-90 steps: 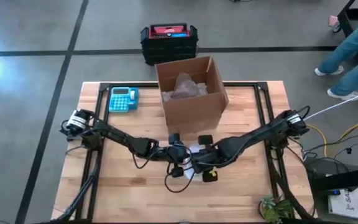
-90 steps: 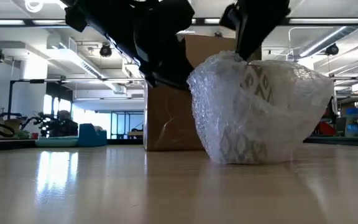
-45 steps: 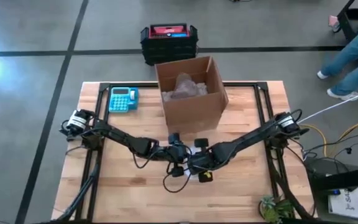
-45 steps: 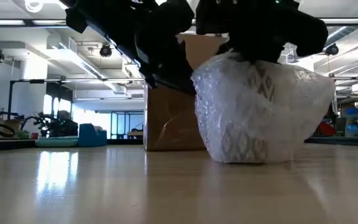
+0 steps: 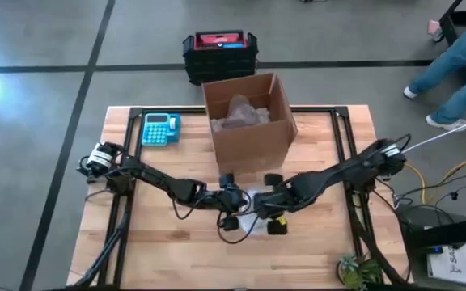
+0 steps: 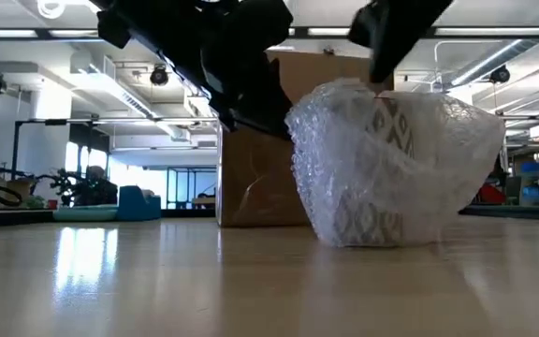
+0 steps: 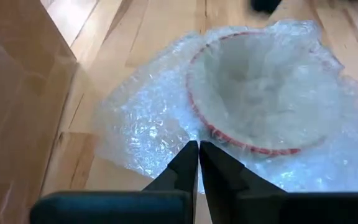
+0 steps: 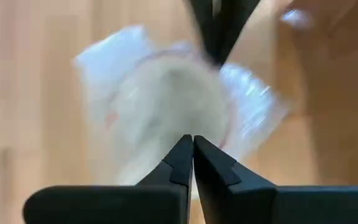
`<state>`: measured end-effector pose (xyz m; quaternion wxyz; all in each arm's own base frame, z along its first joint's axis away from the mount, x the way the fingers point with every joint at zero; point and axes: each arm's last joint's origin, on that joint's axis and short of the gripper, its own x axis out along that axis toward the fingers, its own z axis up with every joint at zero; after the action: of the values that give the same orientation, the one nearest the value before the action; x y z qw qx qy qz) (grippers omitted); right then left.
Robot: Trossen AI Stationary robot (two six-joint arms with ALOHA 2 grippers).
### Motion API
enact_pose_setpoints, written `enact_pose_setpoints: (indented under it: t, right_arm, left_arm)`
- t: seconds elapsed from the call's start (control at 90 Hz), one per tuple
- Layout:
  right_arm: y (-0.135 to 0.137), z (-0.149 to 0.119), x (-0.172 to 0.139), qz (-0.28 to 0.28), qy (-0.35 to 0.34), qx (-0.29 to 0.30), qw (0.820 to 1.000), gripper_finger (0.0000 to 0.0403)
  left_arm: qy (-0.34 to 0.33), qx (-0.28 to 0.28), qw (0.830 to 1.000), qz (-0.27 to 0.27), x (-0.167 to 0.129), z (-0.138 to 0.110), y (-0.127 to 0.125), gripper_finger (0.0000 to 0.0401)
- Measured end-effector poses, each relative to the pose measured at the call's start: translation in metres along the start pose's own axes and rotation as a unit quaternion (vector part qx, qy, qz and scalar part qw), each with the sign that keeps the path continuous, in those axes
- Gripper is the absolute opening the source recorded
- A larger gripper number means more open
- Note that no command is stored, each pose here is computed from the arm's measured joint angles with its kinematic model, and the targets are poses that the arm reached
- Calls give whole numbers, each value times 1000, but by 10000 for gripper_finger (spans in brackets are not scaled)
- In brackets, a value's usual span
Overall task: Wrap mug
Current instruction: Wrap the gray mug with bubble wrap
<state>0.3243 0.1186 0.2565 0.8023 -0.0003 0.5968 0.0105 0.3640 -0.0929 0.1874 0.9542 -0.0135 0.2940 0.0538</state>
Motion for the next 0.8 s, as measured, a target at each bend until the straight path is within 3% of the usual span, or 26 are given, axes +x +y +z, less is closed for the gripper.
enact_pose_setpoints:
  t: [0.111,0.311,0.4,0.556,0.8]
  right_arm:
    - [9,-14,-4,14,2,11,1000,0]
    - [19,-40,37,-6,59,-10,998,0]
    - [18,-41,50,-24,49,-15,998,0]
    - [4,-35,49,-103,17,-53,993,0]
    - [-26,-18,36,-142,21,-64,988,0]
  left_arm:
    - [1,0,1000,0,0,0,0,4]
    - [5,-1,1000,-19,0,0,-1,4]
    - [12,-2,998,-63,0,0,-3,4]
    - [18,6,988,-154,-2,1,-10,1]
    - [5,10,987,-161,-2,3,-12,1]
